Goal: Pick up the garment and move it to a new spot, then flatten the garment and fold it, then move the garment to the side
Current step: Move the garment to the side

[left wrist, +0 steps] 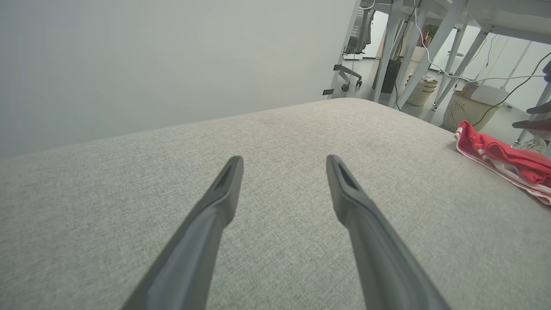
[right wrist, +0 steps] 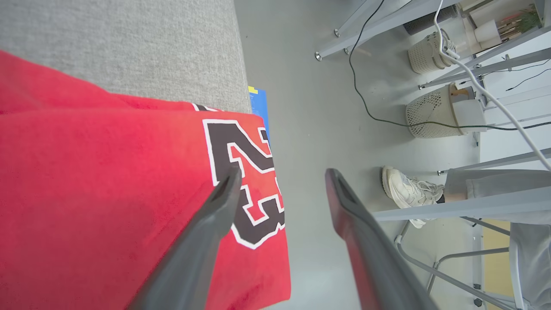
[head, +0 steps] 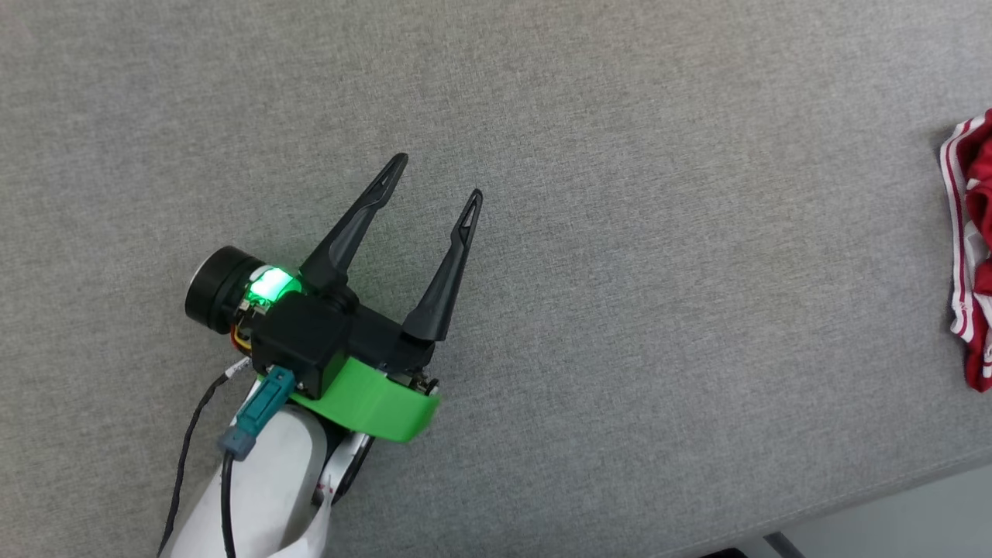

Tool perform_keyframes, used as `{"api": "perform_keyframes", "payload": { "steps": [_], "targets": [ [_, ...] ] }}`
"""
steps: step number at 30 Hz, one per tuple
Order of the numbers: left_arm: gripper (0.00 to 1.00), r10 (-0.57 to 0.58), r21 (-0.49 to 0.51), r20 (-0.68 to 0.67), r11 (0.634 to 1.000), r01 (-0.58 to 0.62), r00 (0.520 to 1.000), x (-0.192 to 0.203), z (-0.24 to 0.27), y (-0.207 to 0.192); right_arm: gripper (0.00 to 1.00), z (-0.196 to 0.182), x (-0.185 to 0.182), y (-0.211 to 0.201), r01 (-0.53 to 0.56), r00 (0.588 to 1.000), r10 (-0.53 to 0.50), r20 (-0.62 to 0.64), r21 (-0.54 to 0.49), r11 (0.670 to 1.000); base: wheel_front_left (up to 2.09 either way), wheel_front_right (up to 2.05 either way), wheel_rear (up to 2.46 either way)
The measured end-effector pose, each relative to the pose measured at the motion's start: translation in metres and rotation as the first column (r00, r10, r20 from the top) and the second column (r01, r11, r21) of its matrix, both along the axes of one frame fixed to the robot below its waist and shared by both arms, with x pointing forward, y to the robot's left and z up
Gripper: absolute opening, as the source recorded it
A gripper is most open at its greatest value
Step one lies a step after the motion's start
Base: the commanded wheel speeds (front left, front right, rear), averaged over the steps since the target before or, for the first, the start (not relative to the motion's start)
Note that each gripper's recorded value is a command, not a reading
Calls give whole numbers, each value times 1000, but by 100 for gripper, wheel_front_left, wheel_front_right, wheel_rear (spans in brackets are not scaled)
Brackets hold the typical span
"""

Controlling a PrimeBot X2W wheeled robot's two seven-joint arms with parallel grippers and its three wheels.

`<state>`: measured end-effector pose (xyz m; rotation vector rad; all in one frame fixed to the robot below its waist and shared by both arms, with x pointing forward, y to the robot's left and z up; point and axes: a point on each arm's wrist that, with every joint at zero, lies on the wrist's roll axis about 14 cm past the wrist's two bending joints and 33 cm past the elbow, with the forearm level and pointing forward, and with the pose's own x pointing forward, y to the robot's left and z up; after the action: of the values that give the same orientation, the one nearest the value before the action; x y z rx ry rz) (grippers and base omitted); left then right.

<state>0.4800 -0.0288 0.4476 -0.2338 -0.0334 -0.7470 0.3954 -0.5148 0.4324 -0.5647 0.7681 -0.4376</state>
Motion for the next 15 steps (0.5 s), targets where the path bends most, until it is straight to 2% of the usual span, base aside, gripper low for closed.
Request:
{"api": "perform_keyframes", "payload": {
  "steps": [4,7,11,15],
  "targets": [
    [100,28,-2,-10,1000,-28,1000,-5,4,4,100,27,13,9,-54,994,55,91,-13,998,0,0,0],
    [100,62,9,-33,998,-62,998,-10,3,12,100,54,31,28,-127,972,128,196,-19,992,0,0,0],
    [100,128,24,-52,992,-127,990,-17,7,28,100,94,51,71,-258,903,254,345,-37,966,0,0,0],
    [100,200,64,-67,979,-196,977,-28,7,48,100,116,50,124,-367,818,321,478,4,930,0,0,0]
  ]
}}
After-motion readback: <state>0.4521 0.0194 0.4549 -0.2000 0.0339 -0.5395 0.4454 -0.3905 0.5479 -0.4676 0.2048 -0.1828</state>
